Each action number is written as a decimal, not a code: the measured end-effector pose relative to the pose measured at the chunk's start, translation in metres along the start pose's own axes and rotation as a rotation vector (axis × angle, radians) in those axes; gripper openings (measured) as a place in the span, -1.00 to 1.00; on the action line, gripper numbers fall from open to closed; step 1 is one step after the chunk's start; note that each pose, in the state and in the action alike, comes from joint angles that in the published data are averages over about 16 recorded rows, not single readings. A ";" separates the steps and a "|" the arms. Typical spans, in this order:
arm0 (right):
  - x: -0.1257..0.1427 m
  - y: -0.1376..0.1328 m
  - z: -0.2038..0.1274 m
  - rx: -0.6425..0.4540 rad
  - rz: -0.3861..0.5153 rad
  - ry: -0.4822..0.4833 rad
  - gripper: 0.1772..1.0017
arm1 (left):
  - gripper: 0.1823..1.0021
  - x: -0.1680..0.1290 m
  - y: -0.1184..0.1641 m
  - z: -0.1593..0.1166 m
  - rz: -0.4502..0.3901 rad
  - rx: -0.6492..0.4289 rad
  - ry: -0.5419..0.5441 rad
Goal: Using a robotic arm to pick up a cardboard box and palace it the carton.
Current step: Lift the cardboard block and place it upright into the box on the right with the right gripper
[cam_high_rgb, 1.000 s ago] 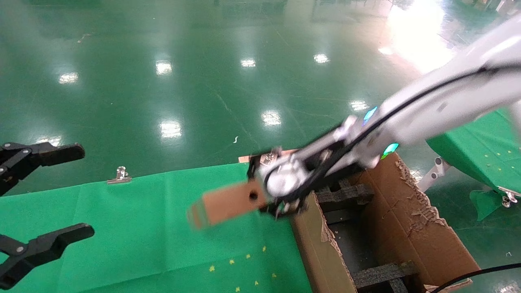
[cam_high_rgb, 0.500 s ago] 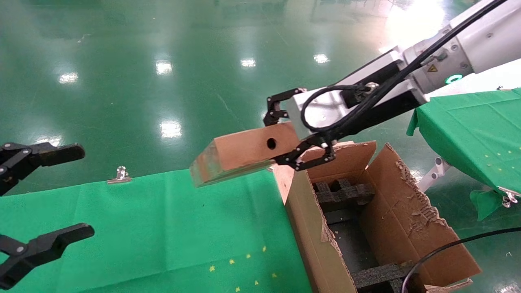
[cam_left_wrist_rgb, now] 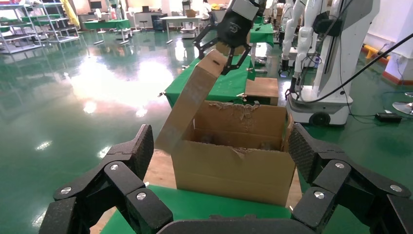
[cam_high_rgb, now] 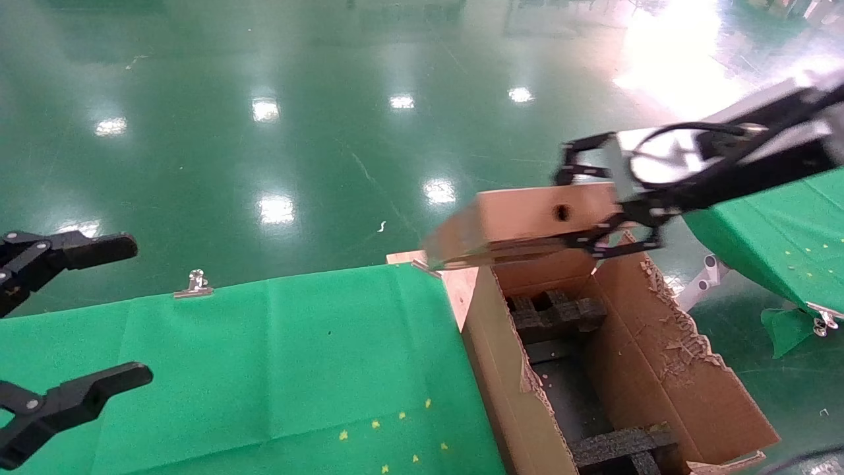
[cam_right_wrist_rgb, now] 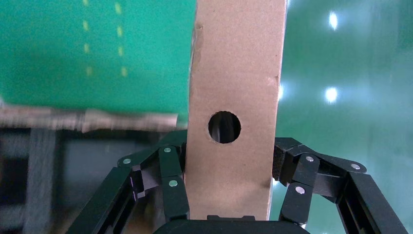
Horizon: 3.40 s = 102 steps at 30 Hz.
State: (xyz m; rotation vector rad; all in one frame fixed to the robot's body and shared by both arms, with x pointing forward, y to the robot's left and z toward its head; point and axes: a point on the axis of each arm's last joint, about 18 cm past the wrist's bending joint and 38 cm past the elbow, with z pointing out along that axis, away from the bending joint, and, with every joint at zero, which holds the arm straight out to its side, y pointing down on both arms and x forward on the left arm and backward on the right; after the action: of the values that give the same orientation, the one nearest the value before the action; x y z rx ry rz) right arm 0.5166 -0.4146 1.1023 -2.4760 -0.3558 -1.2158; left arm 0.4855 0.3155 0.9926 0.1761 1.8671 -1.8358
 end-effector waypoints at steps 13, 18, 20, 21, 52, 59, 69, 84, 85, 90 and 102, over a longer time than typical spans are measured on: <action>-0.056 0.082 -0.033 -0.169 0.210 -0.011 -0.65 | 1.00 0.000 0.000 0.000 0.000 0.000 0.000; -0.071 0.097 -0.035 -0.196 0.259 -0.024 -0.66 | 1.00 0.000 0.000 0.000 0.000 0.000 0.000; -0.074 0.101 -0.036 -0.201 0.273 -0.027 -0.66 | 1.00 0.000 0.000 0.000 0.000 0.000 0.000; -0.076 0.102 -0.035 -0.202 0.278 -0.028 -0.66 | 1.00 0.000 0.000 0.000 0.000 0.000 0.000; -0.109 0.147 -0.001 -0.155 1.055 0.143 -0.66 | 1.00 0.000 0.000 0.000 -0.001 0.000 -0.001; -0.112 0.152 0.001 -0.174 1.081 0.147 -0.67 | 1.00 0.000 0.000 0.000 -0.001 0.000 -0.001; -0.128 0.169 0.009 -0.256 1.239 0.175 -0.67 | 1.00 0.000 0.000 0.000 -0.001 0.000 -0.001; -0.146 0.180 0.028 -0.351 1.419 0.228 -0.67 | 1.00 0.000 0.000 0.000 -0.001 0.000 -0.001; -0.147 0.180 0.030 -0.354 1.425 0.232 -0.67 | 1.00 0.000 0.000 0.000 -0.001 0.000 -0.001; -0.149 0.182 0.042 -0.366 1.456 0.248 -0.67 | 1.00 0.000 0.000 0.000 -0.001 0.000 -0.001; -0.159 0.188 0.075 -0.379 1.517 0.279 -0.68 | 1.00 0.000 0.000 0.000 -0.001 0.000 -0.001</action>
State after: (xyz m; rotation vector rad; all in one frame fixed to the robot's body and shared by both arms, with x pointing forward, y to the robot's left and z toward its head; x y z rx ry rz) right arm 0.5455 -0.5632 0.8944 -1.8084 1.6150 -0.8304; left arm 0.4856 0.3157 0.9926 0.1746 1.8666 -1.8362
